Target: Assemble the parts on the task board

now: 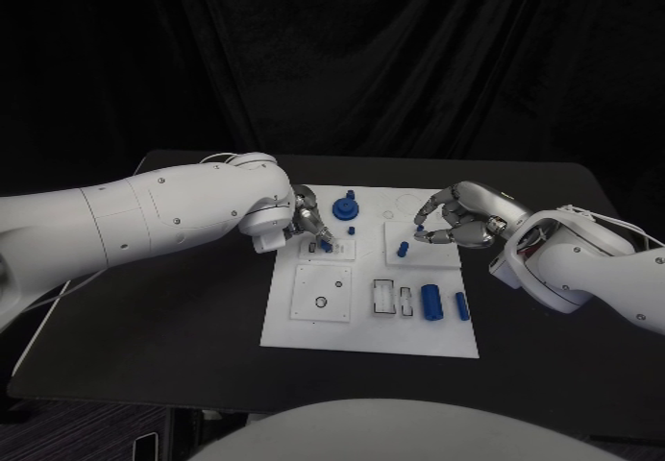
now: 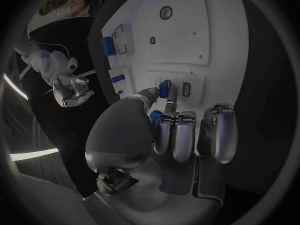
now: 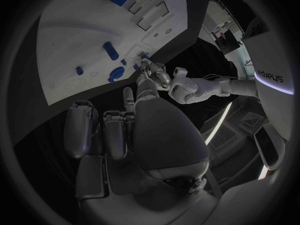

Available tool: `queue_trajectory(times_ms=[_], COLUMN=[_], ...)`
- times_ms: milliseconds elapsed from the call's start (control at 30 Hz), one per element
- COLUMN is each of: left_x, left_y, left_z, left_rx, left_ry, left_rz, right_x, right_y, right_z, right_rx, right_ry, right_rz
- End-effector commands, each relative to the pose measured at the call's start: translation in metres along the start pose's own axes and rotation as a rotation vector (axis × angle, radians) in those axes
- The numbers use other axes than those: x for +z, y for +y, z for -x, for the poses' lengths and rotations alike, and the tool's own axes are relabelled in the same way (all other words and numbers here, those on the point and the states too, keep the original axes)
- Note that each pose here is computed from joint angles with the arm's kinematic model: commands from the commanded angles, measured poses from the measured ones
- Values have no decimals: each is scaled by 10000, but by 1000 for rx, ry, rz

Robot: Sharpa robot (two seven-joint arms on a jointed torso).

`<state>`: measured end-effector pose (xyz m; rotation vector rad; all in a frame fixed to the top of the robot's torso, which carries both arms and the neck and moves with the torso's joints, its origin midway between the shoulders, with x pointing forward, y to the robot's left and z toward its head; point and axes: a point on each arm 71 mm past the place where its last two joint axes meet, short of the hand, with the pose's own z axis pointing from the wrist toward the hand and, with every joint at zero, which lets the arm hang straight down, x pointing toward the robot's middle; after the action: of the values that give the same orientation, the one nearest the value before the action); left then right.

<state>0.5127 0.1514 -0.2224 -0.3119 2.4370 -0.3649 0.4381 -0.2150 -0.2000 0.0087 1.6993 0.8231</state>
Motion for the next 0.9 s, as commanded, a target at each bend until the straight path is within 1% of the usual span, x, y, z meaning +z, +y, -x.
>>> queue_trajectory(times_ms=[33, 367, 900], left_x=[10, 30, 52], left_y=[-19, -15, 20], left_z=[-25, -53, -67], left_rx=[-3, -5, -25], left_ry=[14, 17, 2], left_rz=[-10, -7, -9], right_x=[-2, -2, 3], right_y=[-3, 9, 6], right_z=[-12, -34, -54], right_rx=[-8, -7, -7], right_ry=[18, 38, 61], right_rz=[-17, -23, -35])
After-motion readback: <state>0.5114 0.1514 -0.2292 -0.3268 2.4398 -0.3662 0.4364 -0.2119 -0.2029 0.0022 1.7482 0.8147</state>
